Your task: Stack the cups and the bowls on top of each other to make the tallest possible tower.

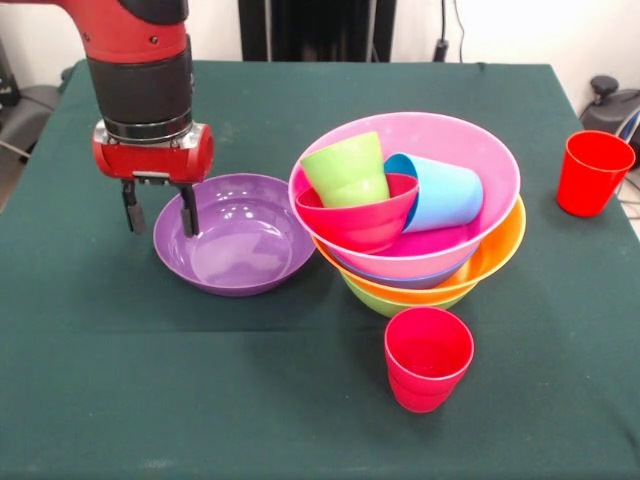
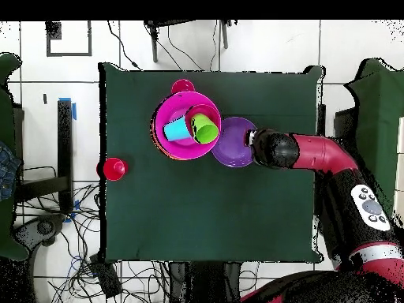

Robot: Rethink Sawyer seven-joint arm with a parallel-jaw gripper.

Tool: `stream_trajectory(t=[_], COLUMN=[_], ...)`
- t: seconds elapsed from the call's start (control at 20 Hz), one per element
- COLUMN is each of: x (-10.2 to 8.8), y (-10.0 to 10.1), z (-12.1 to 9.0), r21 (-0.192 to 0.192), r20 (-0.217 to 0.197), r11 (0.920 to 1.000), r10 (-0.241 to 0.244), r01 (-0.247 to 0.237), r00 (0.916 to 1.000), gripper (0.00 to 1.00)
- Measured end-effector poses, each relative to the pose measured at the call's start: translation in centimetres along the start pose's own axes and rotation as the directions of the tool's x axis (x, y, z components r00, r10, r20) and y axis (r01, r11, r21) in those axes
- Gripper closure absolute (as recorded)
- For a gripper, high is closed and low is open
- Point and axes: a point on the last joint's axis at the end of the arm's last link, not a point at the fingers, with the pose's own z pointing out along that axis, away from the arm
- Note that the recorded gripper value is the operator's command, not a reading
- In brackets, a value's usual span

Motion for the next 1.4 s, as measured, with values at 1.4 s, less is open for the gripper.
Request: stream_trajectory(t=[1.4], x=[3.4], y=[-0.5], z=[4.7], r21=[-0.015], r20=[0.002], r11=[0.9995], r10=[0.029], r01=[-0.029], r00=[0.9996], gripper=[0.0])
